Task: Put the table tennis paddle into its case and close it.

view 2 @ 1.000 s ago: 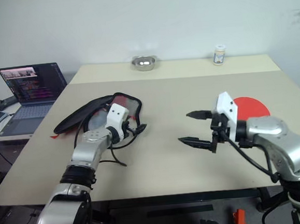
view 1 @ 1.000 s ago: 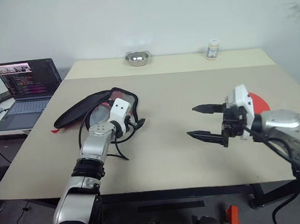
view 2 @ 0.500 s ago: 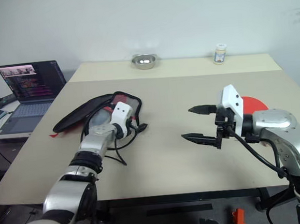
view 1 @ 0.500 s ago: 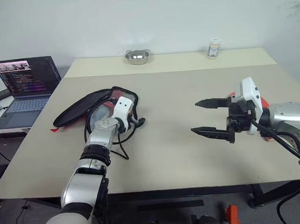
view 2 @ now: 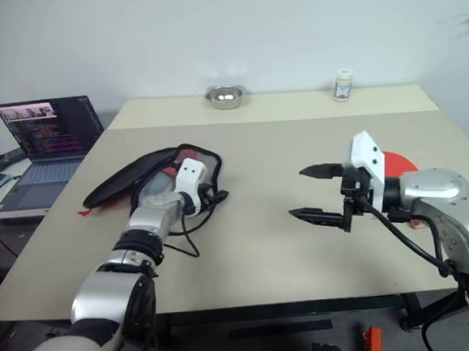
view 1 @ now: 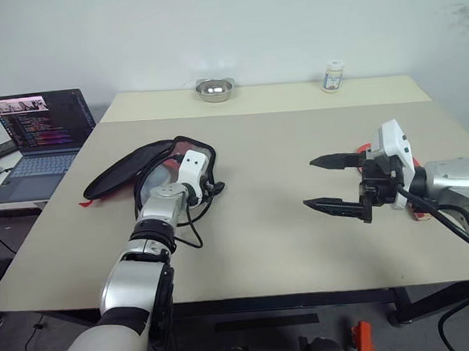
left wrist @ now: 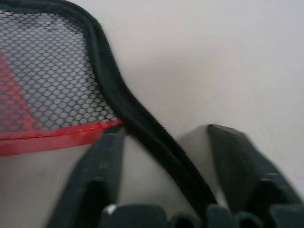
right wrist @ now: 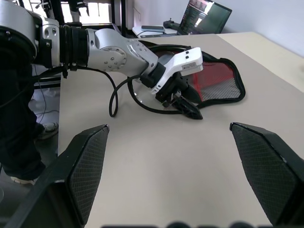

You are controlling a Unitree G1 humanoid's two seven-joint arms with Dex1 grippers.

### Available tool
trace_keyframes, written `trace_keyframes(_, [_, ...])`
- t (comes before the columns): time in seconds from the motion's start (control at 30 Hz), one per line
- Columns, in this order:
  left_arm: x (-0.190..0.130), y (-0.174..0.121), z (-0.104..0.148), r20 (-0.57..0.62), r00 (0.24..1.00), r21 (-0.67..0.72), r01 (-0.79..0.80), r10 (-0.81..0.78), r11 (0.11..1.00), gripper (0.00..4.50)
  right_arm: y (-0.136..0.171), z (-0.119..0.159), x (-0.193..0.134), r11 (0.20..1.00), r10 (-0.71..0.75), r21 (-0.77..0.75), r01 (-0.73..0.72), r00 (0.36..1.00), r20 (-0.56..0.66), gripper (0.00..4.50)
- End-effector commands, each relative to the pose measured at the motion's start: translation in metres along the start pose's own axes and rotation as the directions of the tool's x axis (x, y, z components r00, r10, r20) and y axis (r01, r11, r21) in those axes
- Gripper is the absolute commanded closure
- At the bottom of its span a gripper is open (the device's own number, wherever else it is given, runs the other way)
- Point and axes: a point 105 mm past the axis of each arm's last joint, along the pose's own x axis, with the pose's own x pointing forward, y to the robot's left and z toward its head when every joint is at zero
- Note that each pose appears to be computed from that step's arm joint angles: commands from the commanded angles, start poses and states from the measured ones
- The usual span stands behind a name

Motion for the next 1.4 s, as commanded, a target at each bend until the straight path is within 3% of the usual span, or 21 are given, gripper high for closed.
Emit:
trace_keyframes(0.03, [-0.001,0.004,-0.014,-0.059,0.998,-0.001,-0.015,0.015,1.0,3.05,-0.003,0.015,-0.007,0.998,-0.013,-0.053,0.014,0.999,0.034,0.0])
trace_keyframes(0.17, [-0.004,0.013,-0.016,-0.062,0.997,-0.009,-0.05,0.049,0.999,4.38,-0.004,0.015,-0.008,0.998,-0.015,-0.054,0.017,0.999,0.032,0.0])
trace_keyframes(0.2, [-0.004,0.015,-0.017,-0.061,0.996,-0.013,-0.062,0.061,0.998,4.49,-0.004,0.015,-0.008,0.998,-0.018,-0.054,0.019,0.999,0.032,0.0])
trace_keyframes(0.43, [-0.008,0.029,-0.005,-0.003,0.991,-0.039,-0.132,0.132,0.99,4.49,-0.005,0.015,-0.011,0.998,-0.04,-0.051,0.041,0.999,0.033,0.0])
trace_keyframes(0.53, [-0.002,0.015,0.009,0.046,0.997,-0.022,-0.067,0.068,0.997,4.49,-0.005,0.015,-0.012,0.998,-0.044,-0.052,0.046,0.999,0.033,0.0])
trace_keyframes(0.67, [0.01,-0.034,0.028,0.094,0.98,0.047,0.17,-0.174,0.984,4.49,-0.005,0.015,-0.014,0.996,-0.06,-0.059,0.062,0.998,0.027,0.0])
trace_keyframes(0.8, [0.006,-0.105,0.031,0.034,0.828,0.213,0.542,-0.56,0.813,4.49,-0.003,0.016,-0.021,0.994,-0.088,-0.06,0.089,0.996,0.014,0.0])
trace_keyframes(1.03, [-0.027,-0.136,0.017,-0.136,0.56,0.363,0.796,-0.818,0.484,4.49,-0.001,0.015,-0.029,0.99,-0.129,-0.053,0.128,0.992,-0.004,0.0])
trace_keyframes(1.2, [-0.04,-0.118,0.018,-0.189,0.548,0.447,0.787,-0.815,0.426,4.49,0.001,0.014,-0.031,0.989,-0.141,-0.046,0.14,0.99,-0.007,0.0])
trace_keyframes(1.33, [-0.058,-0.107,0.035,-0.226,0.542,0.641,0.708,-0.809,0.296,4.49,0.002,0.012,-0.032,0.989,-0.14,-0.042,0.139,0.99,-0.015,0.0])
trace_keyframes(1.4, [-0.066,-0.109,0.046,-0.2,0.519,0.673,0.689,-0.831,0.268,4.49,0.001,0.012,-0.03,0.99,-0.135,-0.045,0.134,0.991,-0.011,0.0])
